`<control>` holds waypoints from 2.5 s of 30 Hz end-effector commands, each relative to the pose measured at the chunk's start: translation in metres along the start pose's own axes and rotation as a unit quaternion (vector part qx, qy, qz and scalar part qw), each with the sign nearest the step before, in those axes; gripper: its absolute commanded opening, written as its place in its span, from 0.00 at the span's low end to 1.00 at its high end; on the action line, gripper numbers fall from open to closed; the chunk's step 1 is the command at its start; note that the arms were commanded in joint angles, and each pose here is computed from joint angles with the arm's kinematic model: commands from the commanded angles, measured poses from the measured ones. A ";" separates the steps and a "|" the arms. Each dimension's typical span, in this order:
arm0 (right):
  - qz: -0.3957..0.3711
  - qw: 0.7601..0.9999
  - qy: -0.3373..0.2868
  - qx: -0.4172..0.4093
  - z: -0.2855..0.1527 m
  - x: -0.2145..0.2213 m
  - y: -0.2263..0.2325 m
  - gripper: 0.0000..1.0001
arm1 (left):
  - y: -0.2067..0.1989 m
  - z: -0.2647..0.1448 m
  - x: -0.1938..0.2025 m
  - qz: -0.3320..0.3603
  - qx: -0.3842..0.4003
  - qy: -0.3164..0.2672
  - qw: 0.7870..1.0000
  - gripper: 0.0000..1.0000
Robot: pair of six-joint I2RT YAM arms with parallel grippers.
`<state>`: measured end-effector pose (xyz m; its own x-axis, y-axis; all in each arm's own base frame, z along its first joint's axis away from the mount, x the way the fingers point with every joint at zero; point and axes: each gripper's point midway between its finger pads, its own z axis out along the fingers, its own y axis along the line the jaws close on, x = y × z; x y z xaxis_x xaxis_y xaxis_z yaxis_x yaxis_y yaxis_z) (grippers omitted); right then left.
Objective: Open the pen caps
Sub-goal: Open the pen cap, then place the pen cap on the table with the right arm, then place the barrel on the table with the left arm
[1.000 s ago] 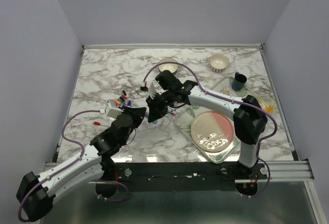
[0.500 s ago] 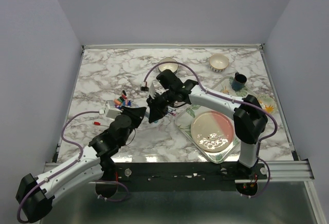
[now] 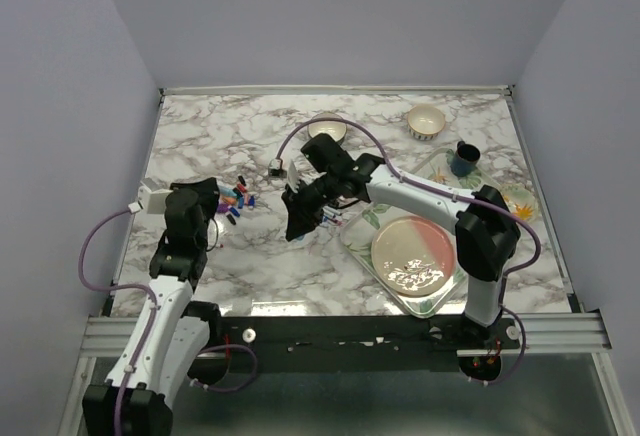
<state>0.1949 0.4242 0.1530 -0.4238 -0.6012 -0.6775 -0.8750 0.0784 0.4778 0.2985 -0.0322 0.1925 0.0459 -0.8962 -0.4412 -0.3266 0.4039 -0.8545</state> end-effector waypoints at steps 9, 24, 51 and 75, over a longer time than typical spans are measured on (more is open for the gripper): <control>0.086 0.995 0.025 0.045 0.030 0.018 -0.039 0.01 | -0.028 -0.023 -0.054 0.160 0.052 -0.004 0.986 0.00; 0.305 0.936 -0.060 0.162 0.090 -0.048 -0.137 0.05 | -0.020 -0.073 -0.104 0.261 0.016 -0.111 0.959 0.00; 0.303 0.933 -0.083 0.177 0.117 -0.051 -0.170 0.47 | -0.037 -0.071 -0.075 0.261 0.086 -0.053 0.960 0.00; -0.129 0.981 -0.035 0.139 -0.107 -0.023 -0.048 0.51 | -0.022 -0.066 0.086 0.249 0.153 0.317 0.902 0.00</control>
<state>0.3211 0.3956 0.2237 -0.4092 -0.4353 -0.8019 -0.8933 0.3701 0.2549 0.2547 -0.0924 0.2036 -0.4883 -0.5965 -0.6370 0.0448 0.7118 -0.7009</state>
